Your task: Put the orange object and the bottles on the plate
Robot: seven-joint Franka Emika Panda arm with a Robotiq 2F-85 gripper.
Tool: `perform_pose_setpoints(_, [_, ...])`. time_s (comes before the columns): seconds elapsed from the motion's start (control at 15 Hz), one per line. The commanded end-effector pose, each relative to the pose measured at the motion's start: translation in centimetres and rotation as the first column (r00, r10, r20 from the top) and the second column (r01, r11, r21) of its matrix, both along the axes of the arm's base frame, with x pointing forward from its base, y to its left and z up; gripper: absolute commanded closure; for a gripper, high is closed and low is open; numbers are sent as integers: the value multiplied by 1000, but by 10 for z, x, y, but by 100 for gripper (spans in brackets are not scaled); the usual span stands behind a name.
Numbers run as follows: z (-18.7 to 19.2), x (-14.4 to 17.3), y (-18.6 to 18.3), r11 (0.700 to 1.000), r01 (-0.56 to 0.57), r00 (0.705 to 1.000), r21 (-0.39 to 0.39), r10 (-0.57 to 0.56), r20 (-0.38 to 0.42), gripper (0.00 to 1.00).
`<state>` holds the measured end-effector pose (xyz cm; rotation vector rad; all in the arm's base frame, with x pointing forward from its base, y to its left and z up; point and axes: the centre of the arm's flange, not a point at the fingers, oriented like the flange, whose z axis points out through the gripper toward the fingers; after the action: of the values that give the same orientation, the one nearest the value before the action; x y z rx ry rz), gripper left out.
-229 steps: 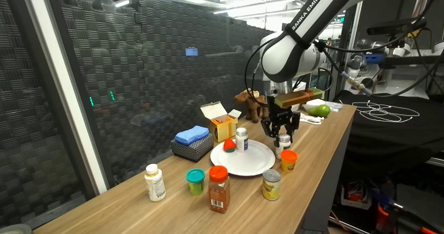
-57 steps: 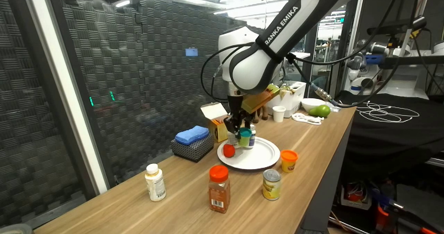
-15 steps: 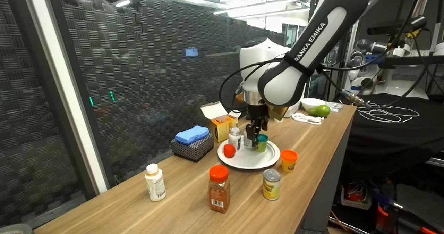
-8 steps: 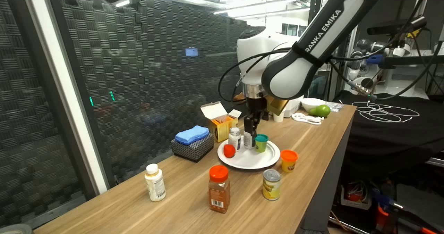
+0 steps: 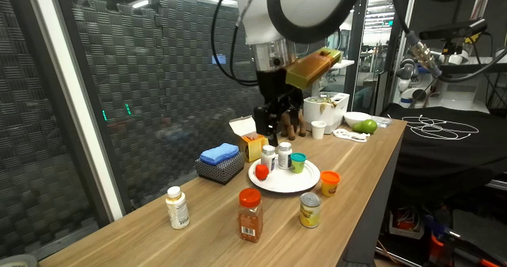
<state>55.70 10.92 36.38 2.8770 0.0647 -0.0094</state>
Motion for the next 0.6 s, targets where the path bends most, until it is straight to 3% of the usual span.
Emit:
perform_pose_setpoints(0.0, [25,20,62,996,29,999,83,-28,-20,0])
perform_pose_setpoints(0.53, [-18,79,177,973,102,993,209,-112,37,0])
